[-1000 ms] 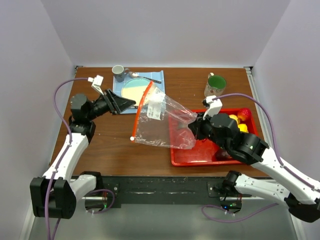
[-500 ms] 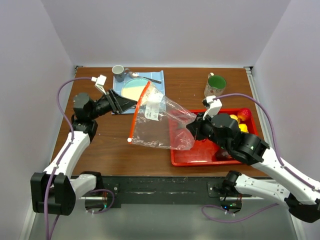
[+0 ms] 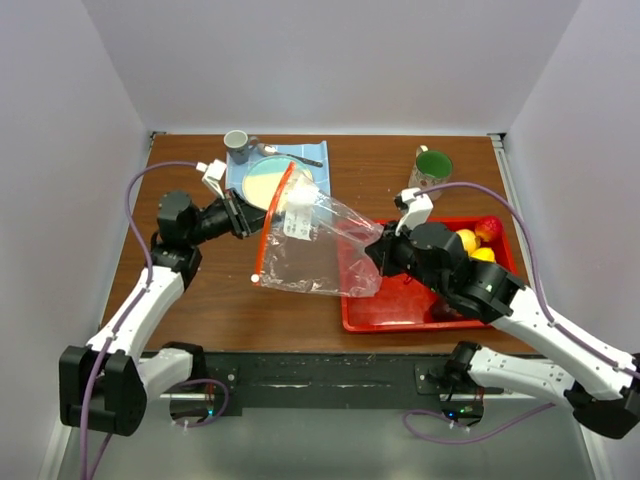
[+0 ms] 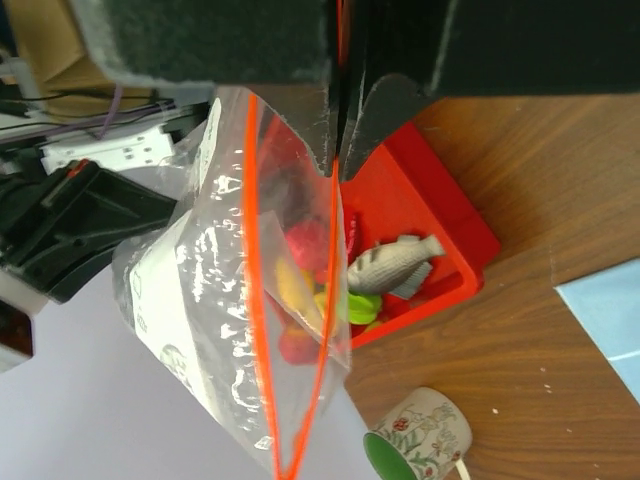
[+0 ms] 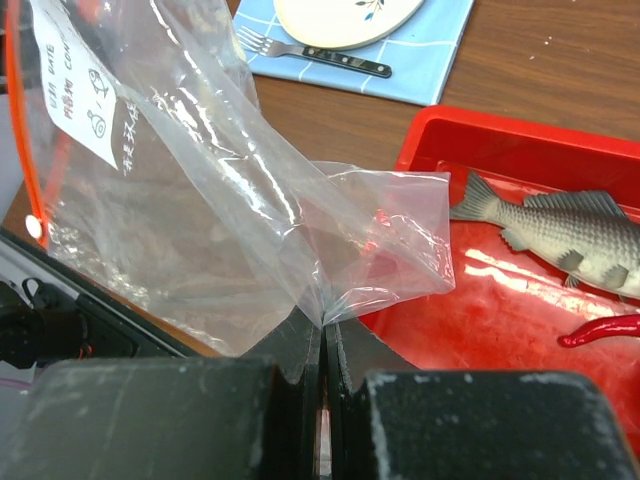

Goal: Place the food in the zip-top bag and seal the zipper

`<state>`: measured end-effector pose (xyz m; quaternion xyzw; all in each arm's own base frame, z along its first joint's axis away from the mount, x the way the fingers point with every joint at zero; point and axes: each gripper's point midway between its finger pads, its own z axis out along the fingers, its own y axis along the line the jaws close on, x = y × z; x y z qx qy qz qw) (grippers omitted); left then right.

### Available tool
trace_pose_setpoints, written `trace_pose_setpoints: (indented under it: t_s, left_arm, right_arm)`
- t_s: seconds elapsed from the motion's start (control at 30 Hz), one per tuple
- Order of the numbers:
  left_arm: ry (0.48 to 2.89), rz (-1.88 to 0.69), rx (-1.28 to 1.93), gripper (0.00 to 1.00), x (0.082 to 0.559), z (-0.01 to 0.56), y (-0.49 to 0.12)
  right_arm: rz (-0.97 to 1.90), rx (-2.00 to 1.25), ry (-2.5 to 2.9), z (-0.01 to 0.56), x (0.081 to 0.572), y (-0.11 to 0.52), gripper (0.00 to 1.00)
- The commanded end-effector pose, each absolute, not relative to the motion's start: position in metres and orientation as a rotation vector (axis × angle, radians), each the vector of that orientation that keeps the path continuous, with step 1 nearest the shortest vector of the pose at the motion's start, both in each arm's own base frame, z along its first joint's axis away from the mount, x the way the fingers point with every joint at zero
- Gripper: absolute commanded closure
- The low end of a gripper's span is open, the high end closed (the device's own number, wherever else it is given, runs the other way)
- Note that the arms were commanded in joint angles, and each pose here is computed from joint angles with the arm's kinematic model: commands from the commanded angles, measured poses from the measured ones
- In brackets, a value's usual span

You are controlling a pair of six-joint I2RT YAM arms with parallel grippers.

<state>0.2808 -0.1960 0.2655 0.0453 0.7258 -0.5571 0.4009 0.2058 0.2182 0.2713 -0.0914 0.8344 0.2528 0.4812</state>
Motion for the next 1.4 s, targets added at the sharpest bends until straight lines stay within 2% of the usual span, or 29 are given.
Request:
trace_pose_setpoints:
  t_s: [0.0,0.03,0.1,0.13,0.17,0.23,0.33,0.67,0.9,1.17,1.37]
  left_arm:
    - [1.896,-1.291,0.143,1.00,0.275,0.257,-0.191]
    - [1.891,-1.227,0.152,1.00,0.279,0.270,-0.187]
    - [2.017,-0.961,0.066,1.00,0.285,0.252,-0.158]
    - [1.989,-0.860,0.055,1.00,0.290,0.271,-0.146]
    - [1.976,-0.669,-0.001,1.00,0.297,0.275,-0.120]
    - [1.997,-0.505,-0.066,1.00,0.293,0.281,-0.094]
    - [2.028,-0.433,-0.087,1.00,0.283,0.277,-0.083]
    - [2.081,-0.528,-0.182,1.00,0.271,0.229,-0.106]
    - [2.072,-0.588,-0.279,1.00,0.277,0.204,-0.114]
    - [2.033,-0.703,-0.313,1.00,0.281,0.207,-0.129]
    - [2.022,-0.763,-0.317,1.00,0.280,0.210,-0.137]
  right_arm:
    - [0.630,-0.181,1.997,0.278,0.221,0.231,0.91]
    - [0.621,-0.178,2.001,0.276,0.223,0.233,0.71]
    - [0.570,-0.184,2.039,0.266,0.231,0.238,0.52]
    - [0.553,-0.185,2.053,0.264,0.233,0.240,0.36]
    - [0.541,-0.178,2.062,0.265,0.235,0.241,0.30]
    - [0.538,-0.197,2.092,0.259,0.239,0.250,0.19]
    - [0.624,-0.231,2.096,0.265,0.242,0.277,0.12]
    - [0.829,-0.281,2.096,0.270,0.237,0.379,0.12]
    - [0.838,-0.216,2.135,0.243,0.247,0.400,0.19]
    - [0.823,-0.186,2.199,0.209,0.256,0.422,0.28]
    - [0.826,-0.171,2.214,0.197,0.265,0.437,0.30]
